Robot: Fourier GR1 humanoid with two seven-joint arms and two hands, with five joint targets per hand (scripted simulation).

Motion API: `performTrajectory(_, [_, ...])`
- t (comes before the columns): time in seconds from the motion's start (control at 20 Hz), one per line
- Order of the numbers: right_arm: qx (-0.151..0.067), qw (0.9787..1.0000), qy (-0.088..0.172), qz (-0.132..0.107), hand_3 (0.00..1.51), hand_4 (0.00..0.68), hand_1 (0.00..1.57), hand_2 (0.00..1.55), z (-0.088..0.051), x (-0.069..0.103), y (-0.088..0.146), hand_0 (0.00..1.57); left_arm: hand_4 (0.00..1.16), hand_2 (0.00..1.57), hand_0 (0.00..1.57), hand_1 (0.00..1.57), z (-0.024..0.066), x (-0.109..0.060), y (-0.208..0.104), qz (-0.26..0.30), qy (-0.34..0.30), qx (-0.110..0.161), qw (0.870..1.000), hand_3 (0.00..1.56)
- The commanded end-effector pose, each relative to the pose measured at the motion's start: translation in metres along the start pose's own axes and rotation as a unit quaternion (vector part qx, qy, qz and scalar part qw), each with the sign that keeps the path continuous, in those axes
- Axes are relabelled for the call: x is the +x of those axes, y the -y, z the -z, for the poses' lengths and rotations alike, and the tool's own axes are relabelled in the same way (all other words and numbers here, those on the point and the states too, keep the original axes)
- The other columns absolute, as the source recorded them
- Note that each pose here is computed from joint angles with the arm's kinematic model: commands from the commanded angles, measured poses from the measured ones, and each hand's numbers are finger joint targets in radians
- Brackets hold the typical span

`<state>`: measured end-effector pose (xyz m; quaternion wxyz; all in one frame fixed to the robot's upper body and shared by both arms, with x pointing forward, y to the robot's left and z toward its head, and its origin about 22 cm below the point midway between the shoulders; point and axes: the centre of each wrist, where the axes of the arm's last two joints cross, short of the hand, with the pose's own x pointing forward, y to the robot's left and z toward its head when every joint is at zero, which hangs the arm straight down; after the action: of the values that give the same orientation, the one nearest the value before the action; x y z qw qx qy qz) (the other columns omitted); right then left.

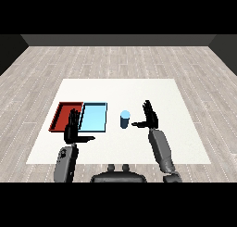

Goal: Pick the blue can and put it in the blue box

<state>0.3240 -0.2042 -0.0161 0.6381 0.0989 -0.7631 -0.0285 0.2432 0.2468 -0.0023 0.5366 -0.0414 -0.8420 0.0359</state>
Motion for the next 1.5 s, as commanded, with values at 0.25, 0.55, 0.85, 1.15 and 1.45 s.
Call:
performTrajectory(0.25, [-0.005,0.9992,-0.037,0.013,0.00,0.000,0.00,0.00,0.009,-0.006,-0.021,0.00,0.00,0.00,0.00,0.00,-0.0041,-0.003,-0.021,-0.018,0.007,0.009,1.000,0.00])
performTrajectory(0.55, [-0.011,0.9991,-0.034,0.022,0.00,0.000,0.00,0.00,0.003,-0.045,-0.028,0.00,0.00,0.00,0.00,0.00,0.0007,0.008,-0.017,-0.009,0.020,0.003,1.000,0.00])
performTrajectory(0.85, [-0.006,0.9981,-0.051,0.034,0.00,0.000,0.00,0.00,0.008,-0.038,-0.055,0.00,0.00,0.00,0.00,0.00,0.0004,0.013,-0.009,0.003,0.019,0.010,1.000,0.00])
performTrajectory(1.15, [0.006,0.9982,-0.052,0.031,0.00,0.000,0.00,0.00,0.004,-0.047,-0.054,0.00,0.00,0.00,0.00,0.00,0.0118,-0.008,-0.003,0.006,0.027,0.011,1.000,0.00])
performTrajectory(1.45, [0.010,0.9977,-0.056,0.036,0.00,0.000,0.00,0.00,0.004,-0.045,-0.045,0.00,0.00,0.00,0.00,0.00,0.0031,0.008,0.008,-0.003,0.022,0.011,1.000,0.00])
